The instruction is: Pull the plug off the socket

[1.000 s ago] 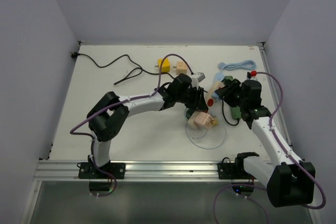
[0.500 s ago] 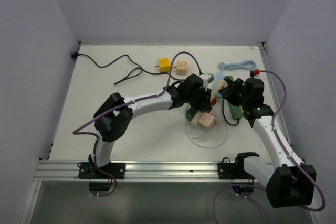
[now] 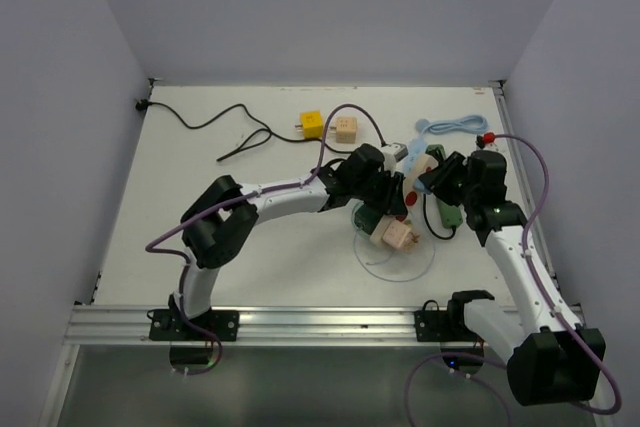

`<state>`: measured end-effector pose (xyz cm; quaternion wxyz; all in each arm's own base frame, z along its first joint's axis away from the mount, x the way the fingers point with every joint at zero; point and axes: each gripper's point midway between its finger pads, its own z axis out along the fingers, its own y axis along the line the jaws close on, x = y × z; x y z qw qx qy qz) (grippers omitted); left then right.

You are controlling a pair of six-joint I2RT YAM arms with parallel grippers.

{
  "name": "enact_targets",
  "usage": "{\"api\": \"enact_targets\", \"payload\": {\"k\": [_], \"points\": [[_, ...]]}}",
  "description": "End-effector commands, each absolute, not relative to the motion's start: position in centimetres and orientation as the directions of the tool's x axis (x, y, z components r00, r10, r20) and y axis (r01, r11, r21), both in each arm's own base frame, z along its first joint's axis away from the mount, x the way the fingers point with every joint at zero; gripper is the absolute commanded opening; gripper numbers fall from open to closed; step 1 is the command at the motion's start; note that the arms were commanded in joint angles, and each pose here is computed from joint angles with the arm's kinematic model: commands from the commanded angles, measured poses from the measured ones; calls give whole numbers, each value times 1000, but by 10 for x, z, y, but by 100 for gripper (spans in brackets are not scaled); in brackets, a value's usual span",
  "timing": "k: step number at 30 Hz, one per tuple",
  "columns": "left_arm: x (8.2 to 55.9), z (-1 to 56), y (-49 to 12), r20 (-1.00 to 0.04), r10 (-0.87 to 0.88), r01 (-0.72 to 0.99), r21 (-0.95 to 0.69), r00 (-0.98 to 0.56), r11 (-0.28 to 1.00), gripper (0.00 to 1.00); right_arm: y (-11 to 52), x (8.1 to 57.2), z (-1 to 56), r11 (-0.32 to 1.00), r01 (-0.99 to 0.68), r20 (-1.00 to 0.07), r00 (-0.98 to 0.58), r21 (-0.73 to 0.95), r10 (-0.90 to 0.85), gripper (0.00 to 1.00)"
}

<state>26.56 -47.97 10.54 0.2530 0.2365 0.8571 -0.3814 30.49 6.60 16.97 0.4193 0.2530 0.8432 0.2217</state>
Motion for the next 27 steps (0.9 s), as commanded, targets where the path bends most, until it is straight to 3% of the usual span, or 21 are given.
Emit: {"api": "enact_targets", "payload": {"k": [1,8,17,21,27], "points": [[269,159,-490,-627,92,605,-688,-774,401,0,79,306,200,779,97,-652,-487,620,580,1],[277,203,-465,-580,-18,558,-792,-815,246,0,75,295,189,776,81,-655,-486,625,578,0],[279,218,-451,-520,-41,512,-850,-853,123,0,75,294,189,772,46,-657,-495,634,569,0],[287,209,-449,-557,-40,540,-819,-830,191,0,75,295,190,768,58,-648,-499,637,575,0],[307,183,-457,-660,-13,592,-681,-751,430,0,74,297,188,762,84,-629,-510,642,587,0]]}}
